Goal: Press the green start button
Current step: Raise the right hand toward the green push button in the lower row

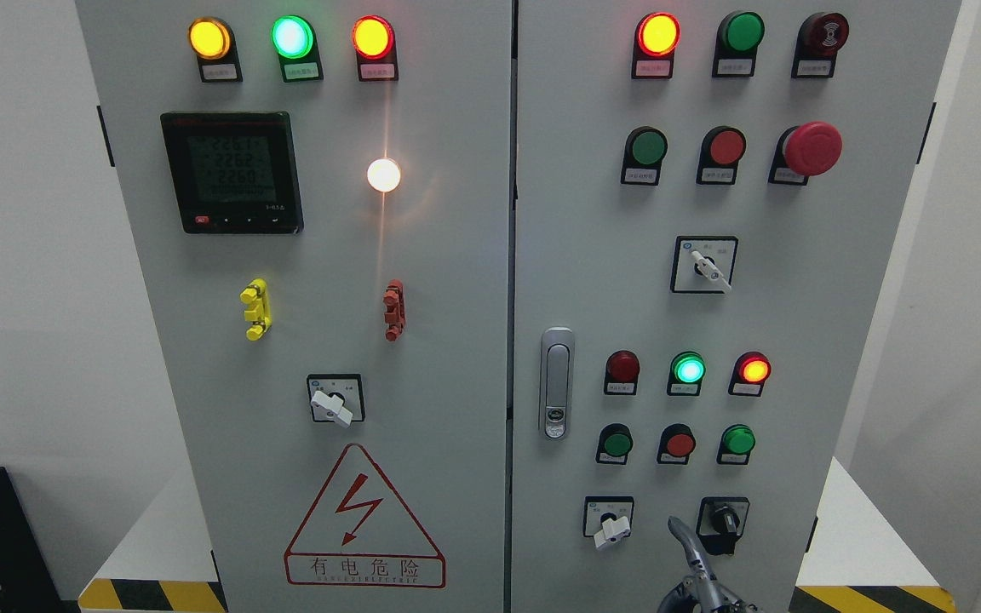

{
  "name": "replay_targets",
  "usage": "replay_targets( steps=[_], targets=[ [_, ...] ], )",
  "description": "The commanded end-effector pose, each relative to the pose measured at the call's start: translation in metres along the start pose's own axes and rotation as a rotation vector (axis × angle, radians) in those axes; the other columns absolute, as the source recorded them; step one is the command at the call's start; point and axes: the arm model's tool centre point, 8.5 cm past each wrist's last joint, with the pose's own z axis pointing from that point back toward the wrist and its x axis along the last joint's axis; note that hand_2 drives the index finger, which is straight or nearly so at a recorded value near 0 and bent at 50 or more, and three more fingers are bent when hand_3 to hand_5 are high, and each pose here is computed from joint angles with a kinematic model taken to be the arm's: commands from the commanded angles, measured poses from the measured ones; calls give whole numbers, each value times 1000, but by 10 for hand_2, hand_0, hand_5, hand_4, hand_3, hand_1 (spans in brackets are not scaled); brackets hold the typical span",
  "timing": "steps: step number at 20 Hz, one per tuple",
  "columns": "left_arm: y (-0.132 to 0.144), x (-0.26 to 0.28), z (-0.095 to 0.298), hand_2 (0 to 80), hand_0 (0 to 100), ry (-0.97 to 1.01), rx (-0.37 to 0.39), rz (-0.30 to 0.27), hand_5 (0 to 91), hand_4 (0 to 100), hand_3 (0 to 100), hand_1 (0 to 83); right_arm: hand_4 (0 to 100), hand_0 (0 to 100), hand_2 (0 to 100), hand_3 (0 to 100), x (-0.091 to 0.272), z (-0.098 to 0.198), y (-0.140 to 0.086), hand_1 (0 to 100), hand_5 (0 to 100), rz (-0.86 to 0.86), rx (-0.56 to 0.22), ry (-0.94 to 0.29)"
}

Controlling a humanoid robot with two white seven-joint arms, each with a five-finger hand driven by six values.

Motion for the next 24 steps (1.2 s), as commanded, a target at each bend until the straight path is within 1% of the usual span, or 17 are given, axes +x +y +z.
replay_targets(
  steps=[1,5,13,16,24],
  targets=[
    [-2,24,-1,0,120,-50,-5,0,0,0,0,556,827,286,0,850,-4,-8,8,326,976,176,20,-26],
    [-1,24,-1,0,120,-50,-4,-1,0,0,0,556,827,276,0,861,-12,-17,11,331,974,204,21,-7],
    [-2,24,-1,0,120,-50,-5,0,0,0,0,556,830,280,0,864,-23,-33,28,333,971,205,50,12],
    [-2,24,-1,0,120,-50,-5,0,0,0,0,556,832,282,0,865,-25,-41,31,333,970,211,49,18],
    [-2,24,-1,0,120,-50,-5,0,0,0,0,556,832,289,0,865,-33,-55,45,333,970,218,79,22]
  ],
)
